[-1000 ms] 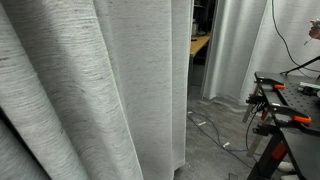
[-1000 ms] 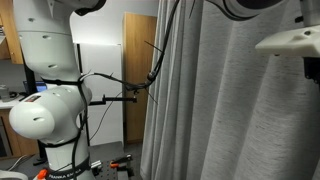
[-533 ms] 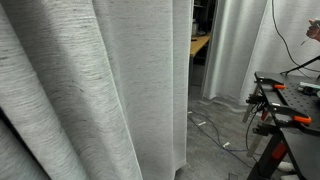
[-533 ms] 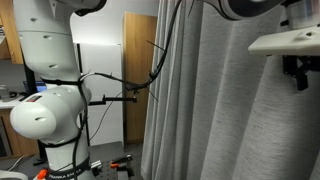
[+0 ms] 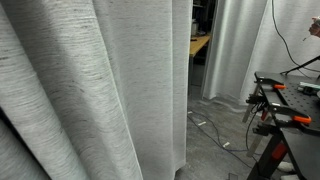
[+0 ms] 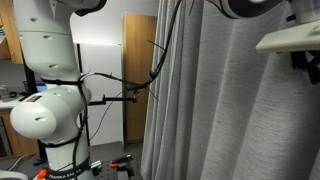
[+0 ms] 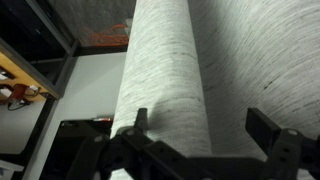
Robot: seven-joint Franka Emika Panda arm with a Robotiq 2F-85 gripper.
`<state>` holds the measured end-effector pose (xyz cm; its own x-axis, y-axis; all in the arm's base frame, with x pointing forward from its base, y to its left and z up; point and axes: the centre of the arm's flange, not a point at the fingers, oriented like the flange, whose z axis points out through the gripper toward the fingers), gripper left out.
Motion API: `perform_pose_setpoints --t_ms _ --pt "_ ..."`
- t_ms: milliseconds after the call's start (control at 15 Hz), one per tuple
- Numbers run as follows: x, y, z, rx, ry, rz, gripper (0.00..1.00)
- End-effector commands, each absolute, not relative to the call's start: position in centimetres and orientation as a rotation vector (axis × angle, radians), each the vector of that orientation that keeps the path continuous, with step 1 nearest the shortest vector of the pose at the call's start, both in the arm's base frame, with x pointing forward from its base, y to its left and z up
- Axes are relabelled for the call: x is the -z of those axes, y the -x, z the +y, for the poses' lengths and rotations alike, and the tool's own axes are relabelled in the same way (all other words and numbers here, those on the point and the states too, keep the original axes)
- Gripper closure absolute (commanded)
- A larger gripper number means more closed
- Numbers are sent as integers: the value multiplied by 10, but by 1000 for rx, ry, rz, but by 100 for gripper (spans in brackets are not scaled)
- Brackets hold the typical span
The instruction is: Open the grey curtain
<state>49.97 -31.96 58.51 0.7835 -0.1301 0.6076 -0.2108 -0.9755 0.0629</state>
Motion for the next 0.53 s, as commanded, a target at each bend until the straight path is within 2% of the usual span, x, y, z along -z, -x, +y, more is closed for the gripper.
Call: perform_pose_setpoints --t_ms 0,467 --pt "-594 -502 -339 -1049 -2757 -288 0" --pt "-582 -495 -343 -1068 -2725 -316 1"
